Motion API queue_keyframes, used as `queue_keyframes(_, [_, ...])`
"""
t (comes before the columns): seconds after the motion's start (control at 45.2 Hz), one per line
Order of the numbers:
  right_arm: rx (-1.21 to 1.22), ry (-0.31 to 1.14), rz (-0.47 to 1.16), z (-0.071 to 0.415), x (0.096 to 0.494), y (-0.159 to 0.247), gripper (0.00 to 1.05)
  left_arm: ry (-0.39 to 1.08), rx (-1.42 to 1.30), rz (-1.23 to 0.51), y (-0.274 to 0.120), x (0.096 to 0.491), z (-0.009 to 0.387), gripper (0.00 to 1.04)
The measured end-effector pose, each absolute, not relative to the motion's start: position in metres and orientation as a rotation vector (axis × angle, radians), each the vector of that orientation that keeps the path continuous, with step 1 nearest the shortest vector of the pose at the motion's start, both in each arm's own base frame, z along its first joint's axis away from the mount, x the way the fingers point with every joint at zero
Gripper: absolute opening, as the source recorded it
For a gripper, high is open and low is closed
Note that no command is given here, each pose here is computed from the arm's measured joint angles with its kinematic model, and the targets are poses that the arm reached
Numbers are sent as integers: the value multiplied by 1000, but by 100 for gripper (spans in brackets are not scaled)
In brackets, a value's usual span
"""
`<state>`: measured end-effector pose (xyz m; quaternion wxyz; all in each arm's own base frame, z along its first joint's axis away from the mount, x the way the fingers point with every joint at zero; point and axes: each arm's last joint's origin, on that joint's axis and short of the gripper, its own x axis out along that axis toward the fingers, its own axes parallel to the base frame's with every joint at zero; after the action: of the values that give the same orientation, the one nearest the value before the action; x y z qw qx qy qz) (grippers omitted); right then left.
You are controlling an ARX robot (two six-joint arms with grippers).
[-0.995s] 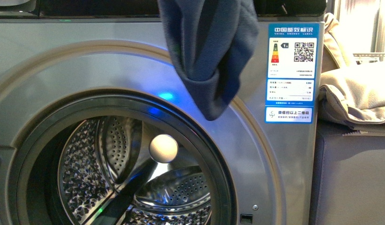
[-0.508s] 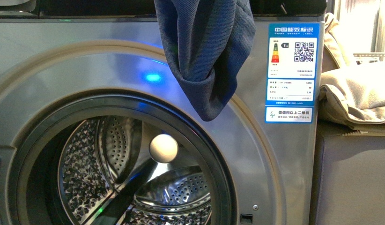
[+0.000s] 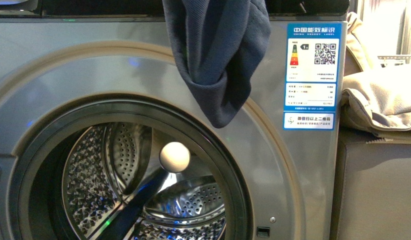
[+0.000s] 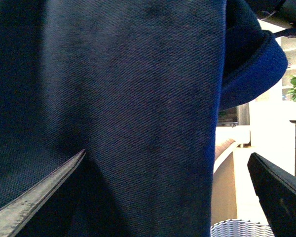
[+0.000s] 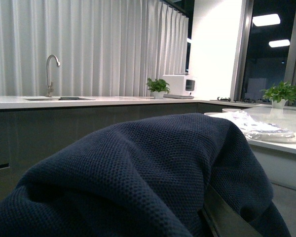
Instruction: Put clothes into washing machine
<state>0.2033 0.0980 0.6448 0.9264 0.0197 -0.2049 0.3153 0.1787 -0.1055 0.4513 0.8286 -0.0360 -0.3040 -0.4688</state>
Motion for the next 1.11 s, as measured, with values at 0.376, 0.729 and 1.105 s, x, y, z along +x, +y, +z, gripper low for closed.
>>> queue_keyframes(0.376, [41,-420,647,645,203,98,11,-709,-95,-1039,-152,168,468,98])
queue_keyframes(0.729, [41,-420,647,645,203,98,11,-782,-92,-912,-191,153,489,98])
queue_keyframes(1.105, [40,-420,636,645,204,98,11,-693,-169,-523,-210,183,515,98])
